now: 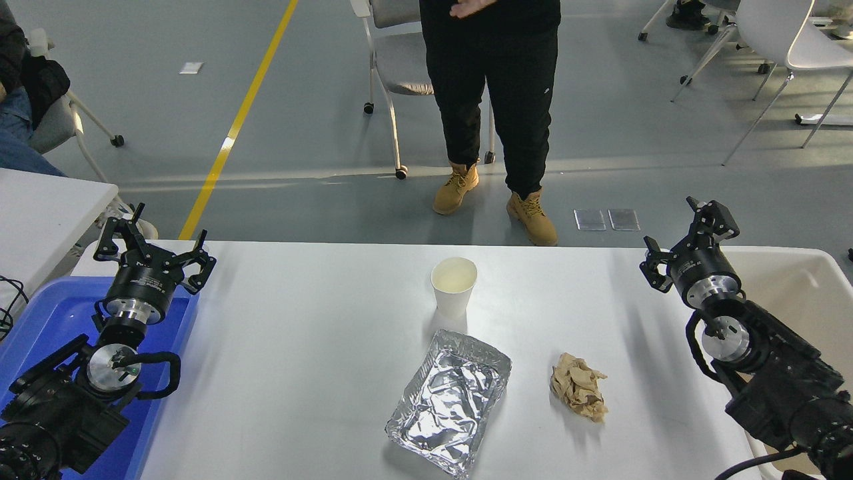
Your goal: Clean the table surface
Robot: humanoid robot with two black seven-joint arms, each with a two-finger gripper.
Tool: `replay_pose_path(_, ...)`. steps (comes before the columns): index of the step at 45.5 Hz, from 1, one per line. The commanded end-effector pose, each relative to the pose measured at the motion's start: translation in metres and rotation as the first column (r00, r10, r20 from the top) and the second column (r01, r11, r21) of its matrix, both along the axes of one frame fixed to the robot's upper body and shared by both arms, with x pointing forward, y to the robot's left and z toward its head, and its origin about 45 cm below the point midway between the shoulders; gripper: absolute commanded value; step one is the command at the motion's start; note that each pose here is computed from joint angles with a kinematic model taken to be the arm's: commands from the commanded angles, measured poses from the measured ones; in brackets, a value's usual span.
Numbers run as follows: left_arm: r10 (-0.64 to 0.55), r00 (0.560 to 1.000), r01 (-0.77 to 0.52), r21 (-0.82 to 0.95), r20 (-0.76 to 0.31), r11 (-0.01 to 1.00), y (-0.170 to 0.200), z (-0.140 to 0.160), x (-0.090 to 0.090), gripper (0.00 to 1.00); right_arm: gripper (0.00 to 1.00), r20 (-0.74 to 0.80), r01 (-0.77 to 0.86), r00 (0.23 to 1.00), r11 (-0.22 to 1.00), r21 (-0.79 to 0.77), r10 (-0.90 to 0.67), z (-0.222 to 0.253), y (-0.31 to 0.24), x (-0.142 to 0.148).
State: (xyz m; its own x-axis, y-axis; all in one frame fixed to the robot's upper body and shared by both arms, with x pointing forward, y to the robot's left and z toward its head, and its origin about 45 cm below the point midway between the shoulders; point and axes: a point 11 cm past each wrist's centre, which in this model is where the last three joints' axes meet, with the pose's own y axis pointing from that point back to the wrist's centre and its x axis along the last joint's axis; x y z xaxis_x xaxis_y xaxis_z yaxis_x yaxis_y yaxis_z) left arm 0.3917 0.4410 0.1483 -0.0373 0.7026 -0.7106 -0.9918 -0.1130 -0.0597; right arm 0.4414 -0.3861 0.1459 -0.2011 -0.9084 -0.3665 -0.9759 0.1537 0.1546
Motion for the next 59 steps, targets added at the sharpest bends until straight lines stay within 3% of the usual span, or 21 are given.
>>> replay_pose_path(1, 0.000, 1.000, 0.000, 0.000, 0.000, 1.000, 0.000, 0.000, 0.000, 1.00, 0.98, -0.017, -0.045, 0.999, 0.994, -0.095, 0.044, 0.011, -0.007, 0.009)
replay_pose_path(12, 0.000, 1.000, 0.000, 0.000, 0.000, 1.000, 0.000, 0.000, 0.000, 1.00, 0.98, -0.120, -0.265, 0.964, 0.866, -0.423, 0.237, 0.043, 0.001, 0.030)
replay_pose_path(23, 0.000, 1.000, 0.000, 0.000, 0.000, 1.000, 0.000, 0.000, 0.000, 1.00, 0.98, -0.118, -0.303, 0.953, 0.842, -0.446, 0.280, 0.059, -0.010, 0.032)
replay_pose_path(32, 0.000, 1.000, 0.000, 0.000, 0.000, 1.000, 0.000, 0.000, 0.000, 1.00, 0.98, -0.100, -0.326, 0.941, 0.787, -0.524, 0.323, 0.103, -0.028, 0.042)
replay_pose_path(44, 0.000, 1.000, 0.000, 0.000, 0.000, 1.000, 0.000, 0.000, 0.000, 1.00, 0.98, -0.365, -0.587, 0.792, 0.447, -0.675, 0.489, 0.143, -0.022, 0.049)
replay_pose_path(59, -0.001, 1.000, 0.001, 0.000, 0.001, 1.000, 0.000, 0.000, 0.000, 1.00, 0.98, -0.568, -0.717, 0.620, 0.095, -0.691, 0.541, 0.187, 0.014, 0.058)
